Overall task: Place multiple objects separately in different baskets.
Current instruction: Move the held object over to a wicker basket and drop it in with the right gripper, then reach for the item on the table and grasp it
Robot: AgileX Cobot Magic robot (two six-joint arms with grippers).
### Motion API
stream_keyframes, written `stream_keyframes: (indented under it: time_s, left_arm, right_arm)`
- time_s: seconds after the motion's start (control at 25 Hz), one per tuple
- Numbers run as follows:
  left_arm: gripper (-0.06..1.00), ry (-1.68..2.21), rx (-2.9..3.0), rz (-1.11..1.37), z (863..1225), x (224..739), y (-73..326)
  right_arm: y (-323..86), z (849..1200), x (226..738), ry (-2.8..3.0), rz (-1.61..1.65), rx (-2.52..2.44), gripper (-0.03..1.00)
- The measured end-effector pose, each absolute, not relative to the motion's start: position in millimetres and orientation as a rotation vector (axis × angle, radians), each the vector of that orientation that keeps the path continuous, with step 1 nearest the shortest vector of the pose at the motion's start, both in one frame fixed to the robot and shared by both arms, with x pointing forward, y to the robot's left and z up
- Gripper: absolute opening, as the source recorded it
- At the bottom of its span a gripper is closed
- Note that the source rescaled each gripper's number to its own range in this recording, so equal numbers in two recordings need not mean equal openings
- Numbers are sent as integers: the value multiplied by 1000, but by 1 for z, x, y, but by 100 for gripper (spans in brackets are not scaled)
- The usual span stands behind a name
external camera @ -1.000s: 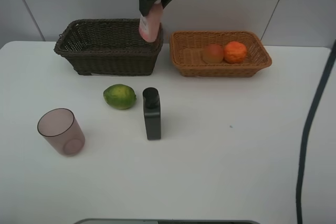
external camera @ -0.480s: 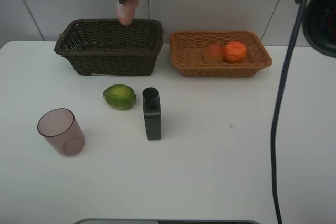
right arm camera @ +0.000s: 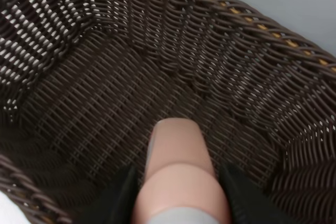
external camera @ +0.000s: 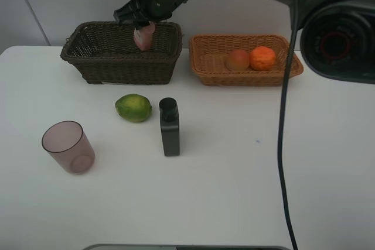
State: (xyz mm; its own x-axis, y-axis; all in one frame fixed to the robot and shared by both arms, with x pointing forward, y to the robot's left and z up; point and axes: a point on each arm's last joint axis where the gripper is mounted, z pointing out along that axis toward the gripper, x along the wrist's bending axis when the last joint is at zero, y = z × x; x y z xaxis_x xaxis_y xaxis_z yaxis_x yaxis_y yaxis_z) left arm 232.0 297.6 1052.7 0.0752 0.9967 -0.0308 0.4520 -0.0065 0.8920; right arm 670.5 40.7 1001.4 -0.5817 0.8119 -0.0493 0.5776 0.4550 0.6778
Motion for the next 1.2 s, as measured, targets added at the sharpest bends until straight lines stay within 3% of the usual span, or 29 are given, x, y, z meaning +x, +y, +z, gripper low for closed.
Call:
stream_keyframes:
  time_s: [0.08, 0.28, 0.36, 0.56, 0.88, 1.2]
  left_arm:
    - [99, 1485, 1571, 880, 1053, 232, 298]
    - [99, 1485, 1571, 880, 1053, 232, 298]
    - [99, 1485, 1571, 880, 1053, 232, 298]
    - [99, 1485, 1571, 880, 1053, 232, 298]
    - [99, 1485, 1571, 880, 1053, 232, 298]
    - [99, 1485, 1571, 880, 1053, 232, 298]
  right_arm:
    - [41, 998, 671, 2344, 882, 1175, 14]
    - [42, 999, 672, 2339, 891, 1171, 71]
    - [42, 999, 672, 2339, 891, 1171, 82]
    - [41, 999, 671, 2342, 885, 1174, 88]
    - [26, 1032, 654, 2404, 766, 1232, 88]
    - [2, 1042, 642, 2498, 517, 1335, 88]
